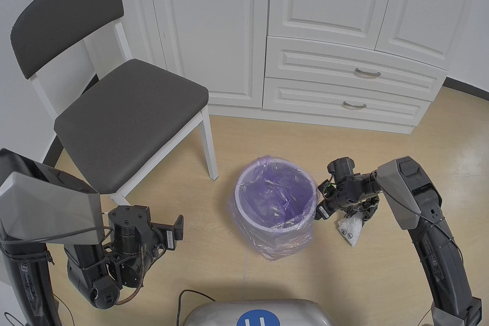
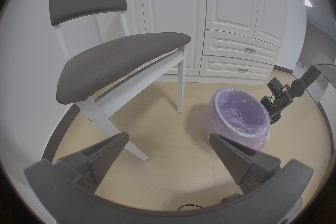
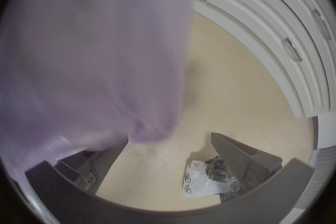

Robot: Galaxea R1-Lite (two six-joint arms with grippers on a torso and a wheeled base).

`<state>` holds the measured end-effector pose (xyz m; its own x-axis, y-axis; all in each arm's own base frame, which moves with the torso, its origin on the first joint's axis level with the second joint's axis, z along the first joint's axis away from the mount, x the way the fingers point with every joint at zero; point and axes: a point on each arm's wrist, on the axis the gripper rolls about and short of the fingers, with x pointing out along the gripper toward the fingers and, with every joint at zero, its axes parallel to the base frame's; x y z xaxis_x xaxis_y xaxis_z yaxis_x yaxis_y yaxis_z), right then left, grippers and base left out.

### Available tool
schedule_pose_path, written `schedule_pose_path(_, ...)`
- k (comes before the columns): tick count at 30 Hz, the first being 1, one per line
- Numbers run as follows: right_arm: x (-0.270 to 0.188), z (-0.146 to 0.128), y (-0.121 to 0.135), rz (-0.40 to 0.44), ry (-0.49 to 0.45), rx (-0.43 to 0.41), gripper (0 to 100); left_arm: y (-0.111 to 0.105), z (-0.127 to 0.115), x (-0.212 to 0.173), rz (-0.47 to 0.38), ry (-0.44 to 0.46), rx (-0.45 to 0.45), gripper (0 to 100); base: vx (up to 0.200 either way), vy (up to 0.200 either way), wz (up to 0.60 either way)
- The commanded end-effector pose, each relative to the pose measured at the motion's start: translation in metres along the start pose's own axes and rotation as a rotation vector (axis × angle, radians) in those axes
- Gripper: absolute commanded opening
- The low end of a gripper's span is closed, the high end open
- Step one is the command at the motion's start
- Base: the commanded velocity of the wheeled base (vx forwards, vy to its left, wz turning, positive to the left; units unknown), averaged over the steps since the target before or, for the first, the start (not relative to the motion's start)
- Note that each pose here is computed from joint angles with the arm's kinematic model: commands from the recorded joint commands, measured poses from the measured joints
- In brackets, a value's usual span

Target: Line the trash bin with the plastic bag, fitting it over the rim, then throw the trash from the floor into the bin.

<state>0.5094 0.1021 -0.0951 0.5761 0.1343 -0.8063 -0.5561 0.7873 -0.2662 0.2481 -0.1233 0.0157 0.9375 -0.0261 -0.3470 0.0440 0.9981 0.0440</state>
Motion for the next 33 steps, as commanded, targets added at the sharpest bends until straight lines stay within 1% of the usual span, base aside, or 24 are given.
schedule_pose_path(1,0.009,-0.008,0.005,0.015,0.017,0.003,100,-0.001,-0.001,0.0,-0.002,0.004,0.004,100,0.0,0.0,0.0)
schedule_pose_path(4,0.006,-0.006,0.003,0.012,0.015,0.018,100,-0.001,-0.002,0.0,-0.001,0.005,0.003,100,0.0,0.0,0.0)
schedule_pose_path(6,-0.003,0.002,-0.003,0.002,-0.003,0.041,100,-0.001,-0.002,-0.001,-0.003,0.005,0.004,100,0.0,0.0,0.0)
schedule_pose_path(7,-0.018,0.015,-0.01,-0.015,-0.038,0.054,100,-0.001,-0.001,-0.001,-0.003,0.005,0.004,100,0.0,0.0,0.0)
schedule_pose_path(8,-0.028,0.019,-0.012,-0.018,-0.043,0.059,100,-0.001,-0.001,-0.002,-0.003,0.003,0.003,100,0.0,0.0,0.0)
schedule_pose_path(13,-0.077,0.024,-0.023,-0.012,-0.054,0.05,100,-0.002,-0.001,-0.004,-0.01,0.004,0.007,100,0.0,0.0,0.0)
schedule_pose_path(14,-0.077,0.024,-0.023,-0.012,-0.054,0.05,100,-0.002,-0.001,-0.004,-0.01,0.004,0.007,100,0.0,0.0,0.0)
schedule_pose_path(15,-0.095,0.024,-0.031,-0.021,-0.062,0.047,100,-0.003,-0.002,-0.004,-0.014,0.006,0.01,100,0.0,0.0,0.0)
schedule_pose_path(19,-0.118,0.014,-0.038,-0.045,-0.075,0.065,100,-0.01,-0.007,0.0,-0.033,0.016,0.019,100,0.0,0.0,0.0)
schedule_pose_path(20,-0.122,0.007,-0.038,-0.056,-0.081,0.077,100,-0.013,-0.01,0.005,-0.034,0.02,0.02,100,0.0,0.0,0.0)
schedule_pose_path(23,-0.125,-0.01,-0.031,-0.069,-0.083,0.101,100,-0.016,-0.019,0.016,-0.027,0.039,0.029,100,0.0,0.0,0.0)
schedule_pose_path(24,-0.125,-0.011,-0.031,-0.069,-0.083,0.104,100,-0.016,-0.02,0.017,-0.027,0.041,0.03,100,0.0,0.0,0.0)
schedule_pose_path(25,-0.127,-0.025,-0.019,-0.069,-0.087,0.156,100,-0.017,-0.025,0.021,-0.025,0.054,0.035,100,0.0,0.0,0.0)
schedule_pose_path(27,-0.127,-0.031,-0.013,-0.081,-0.102,0.192,100,-0.017,-0.027,0.023,-0.028,0.059,0.036,100,0.0,0.0,0.0)
schedule_pose_path(28,-0.125,-0.038,-0.009,-0.114,-0.117,0.234,100,-0.018,-0.028,0.024,-0.031,0.06,0.037,100,0.0,0.0,0.0)
schedule_pose_path(29,-0.125,-0.039,-0.009,-0.144,-0.137,0.26,100,-0.018,-0.028,0.025,-0.03,0.062,0.038,100,0.0,0.0,0.0)
schedule_pose_path(30,-0.125,-0.039,-0.009,-0.154,-0.146,0.266,100,-0.018,-0.029,0.025,-0.03,0.064,0.039,100,0.0,0.0,0.0)
schedule_pose_path(31,-0.125,-0.038,-0.01,-0.188,-0.171,0.291,100,-0.019,-0.032,0.025,-0.032,0.072,0.043,100,0.0,0.0,0.0)
schedule_pose_path(33,-0.126,-0.036,-0.011,-0.194,-0.197,0.318,100,-0.019,-0.038,0.026,-0.029,0.091,0.054,100,0.0,0.0,0.0)
